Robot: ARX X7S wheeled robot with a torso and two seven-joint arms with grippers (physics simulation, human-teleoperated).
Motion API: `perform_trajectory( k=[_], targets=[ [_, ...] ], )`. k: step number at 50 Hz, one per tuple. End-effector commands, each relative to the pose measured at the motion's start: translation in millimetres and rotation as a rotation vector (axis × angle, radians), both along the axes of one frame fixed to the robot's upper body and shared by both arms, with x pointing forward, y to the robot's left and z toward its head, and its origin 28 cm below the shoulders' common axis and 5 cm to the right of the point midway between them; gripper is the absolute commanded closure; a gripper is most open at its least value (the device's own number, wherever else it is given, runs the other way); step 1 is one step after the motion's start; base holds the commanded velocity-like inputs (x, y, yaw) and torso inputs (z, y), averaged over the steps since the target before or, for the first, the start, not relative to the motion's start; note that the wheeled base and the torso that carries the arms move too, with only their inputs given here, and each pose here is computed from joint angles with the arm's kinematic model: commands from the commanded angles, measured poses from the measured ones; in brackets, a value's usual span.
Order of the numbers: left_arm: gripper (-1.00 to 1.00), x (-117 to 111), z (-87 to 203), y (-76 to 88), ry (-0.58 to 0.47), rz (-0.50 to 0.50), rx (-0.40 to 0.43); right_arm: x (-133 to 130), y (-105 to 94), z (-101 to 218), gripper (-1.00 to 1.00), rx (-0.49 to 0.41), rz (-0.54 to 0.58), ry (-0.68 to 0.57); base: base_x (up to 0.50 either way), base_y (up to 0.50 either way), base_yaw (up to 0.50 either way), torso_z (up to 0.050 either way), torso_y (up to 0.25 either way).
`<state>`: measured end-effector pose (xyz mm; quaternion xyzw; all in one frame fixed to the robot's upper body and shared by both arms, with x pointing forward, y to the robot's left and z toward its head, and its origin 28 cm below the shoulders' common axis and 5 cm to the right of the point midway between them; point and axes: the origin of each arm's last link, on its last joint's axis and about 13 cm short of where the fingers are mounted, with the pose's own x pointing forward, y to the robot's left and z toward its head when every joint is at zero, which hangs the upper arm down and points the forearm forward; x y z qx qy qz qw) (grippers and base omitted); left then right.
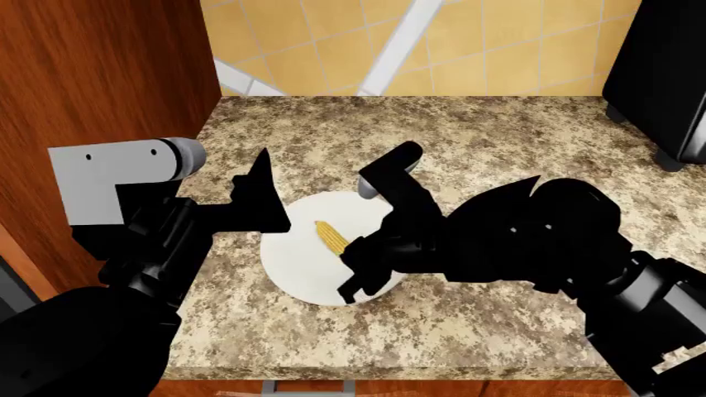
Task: Place the corn on the rack of the oven.
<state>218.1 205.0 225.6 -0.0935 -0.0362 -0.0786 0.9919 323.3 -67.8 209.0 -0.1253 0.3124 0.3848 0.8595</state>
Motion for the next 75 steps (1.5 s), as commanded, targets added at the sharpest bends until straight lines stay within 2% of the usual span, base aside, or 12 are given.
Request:
perform_trajectory(
  k=[1,10,17,26,30,38,52,63,75],
  targets=[
    [-1.0,-0.2,0.8,0.3,-0.002,0.001,0.0,-0.7,-0.5,4.1,1.0,0.0,0.002,-0.013,0.0,0.0,0.0,0.0,0.0],
    [-1.0,-1.7,2.8,0.0,-0.008,-0.003,0.001,-2.3,-2.0,11.9,1.0,0.005,-0.006,-0.049,0.0,0.0,0.0,0.0,0.0],
    [-1.0,-3.9,5.4,0.1,-0.016,-0.004,0.001,-10.3,-5.9,43.8,1.0,0.025,-0.022,-0.158,0.0,0.0,0.0,0.0,0.0],
    [-1.0,-6.7,7.5,1.4,-0.029,-0.003,-0.005,-36.6,-12.6,57.9,1.0,0.037,-0.051,-0.233,0.0,0.0,0.0,0.0,0.0],
    [-1.0,-8.5,9.0,2.3,-0.039,-0.003,-0.006,-57.3,-13.3,64.2,1.0,0.075,-0.088,-0.319,0.0,0.0,0.0,0.0,0.0],
    [-1.0,-9.6,11.3,3.4,-0.056,0.004,-0.008,-76.2,-20.7,66.4,1.0,0.108,-0.167,-0.411,0.0,0.0,0.0,0.0,0.0],
    [-1.0,-14.1,16.8,3.2,-0.107,-0.01,-0.013,-111.3,-25.8,68.1,1.0,0.178,-0.377,-0.647,0.0,0.0,0.0,0.0,0.001],
    [-1.0,-17.4,13.0,2.1,-0.123,-0.007,-0.006,-127.3,-29.6,62.6,1.0,0.235,-0.445,-0.741,0.0,0.0,0.0,0.0,0.0],
    [-1.0,-17.8,13.6,1.0,-0.117,-0.017,-0.012,-132.9,-31.6,63.0,1.0,0.227,-0.479,-0.792,0.0,0.0,0.0,0.0,0.0]
  ],
)
